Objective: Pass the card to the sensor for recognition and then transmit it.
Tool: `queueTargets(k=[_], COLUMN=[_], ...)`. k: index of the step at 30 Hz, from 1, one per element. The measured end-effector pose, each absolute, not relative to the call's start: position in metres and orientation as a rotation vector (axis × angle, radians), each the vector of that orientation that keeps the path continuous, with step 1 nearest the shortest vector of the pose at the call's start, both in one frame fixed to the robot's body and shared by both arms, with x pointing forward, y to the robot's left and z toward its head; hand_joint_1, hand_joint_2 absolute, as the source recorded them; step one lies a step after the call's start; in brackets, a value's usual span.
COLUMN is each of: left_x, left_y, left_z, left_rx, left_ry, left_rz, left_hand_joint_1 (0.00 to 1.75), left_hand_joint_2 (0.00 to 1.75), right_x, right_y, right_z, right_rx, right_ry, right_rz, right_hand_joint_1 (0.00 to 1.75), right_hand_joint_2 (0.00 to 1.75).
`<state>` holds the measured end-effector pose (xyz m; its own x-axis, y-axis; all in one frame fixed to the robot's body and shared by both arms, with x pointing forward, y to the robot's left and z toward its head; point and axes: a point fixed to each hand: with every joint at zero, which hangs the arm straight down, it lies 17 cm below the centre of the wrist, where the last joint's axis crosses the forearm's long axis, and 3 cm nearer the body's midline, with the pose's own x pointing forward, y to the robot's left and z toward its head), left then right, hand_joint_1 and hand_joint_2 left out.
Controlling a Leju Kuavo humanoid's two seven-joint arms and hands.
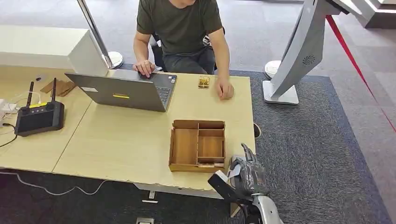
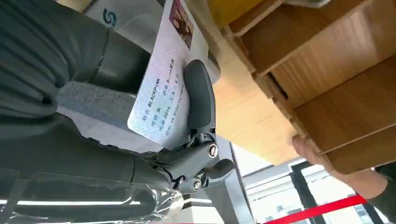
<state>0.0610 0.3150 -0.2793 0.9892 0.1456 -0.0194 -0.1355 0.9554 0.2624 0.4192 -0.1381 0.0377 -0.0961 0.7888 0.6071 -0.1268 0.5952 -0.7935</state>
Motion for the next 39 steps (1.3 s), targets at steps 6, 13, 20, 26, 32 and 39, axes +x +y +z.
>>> queueTargets(k=[6,13,20,26,32,39], left_x=[0.057,0.055,0.055,0.055,0.055,0.054], left_y=[0.319,0.322,0.322,0.322,0.322,0.321], left_z=[-0.279,-0.279,-0.279,-0.279,-0.279,-0.279], left_rx=[0.281,0.285,0.284,0.284,0.284,0.28], left_ry=[0.059,0.066,0.068,0.068,0.068,0.072], left_rz=[0.17,0.195,0.2,0.2,0.201,0.215], left_hand_joint_1=[0.0,0.0,0.0,0.0,0.0,0.0], left_hand_joint_2=[1.75,1.75,1.75,1.75,1.75,1.75], right_x=[0.424,0.43,0.433,0.434,0.434,0.437], right_y=[-0.169,-0.2,-0.211,-0.214,-0.214,-0.214], right_z=[0.018,0.004,0.0,-0.002,-0.004,0.013], right_rx=[-0.582,-0.606,-0.635,-0.642,-0.652,-0.724], right_ry=[-1.38,-1.337,-1.316,-1.31,-1.303,-1.352], right_rz=[0.742,0.664,0.659,0.661,0.678,0.696], right_hand_joint_1=[1.75,1.75,1.75,1.75,1.75,1.75], right_hand_joint_2=[1.75,1.75,1.75,1.75,1.75,1.75])
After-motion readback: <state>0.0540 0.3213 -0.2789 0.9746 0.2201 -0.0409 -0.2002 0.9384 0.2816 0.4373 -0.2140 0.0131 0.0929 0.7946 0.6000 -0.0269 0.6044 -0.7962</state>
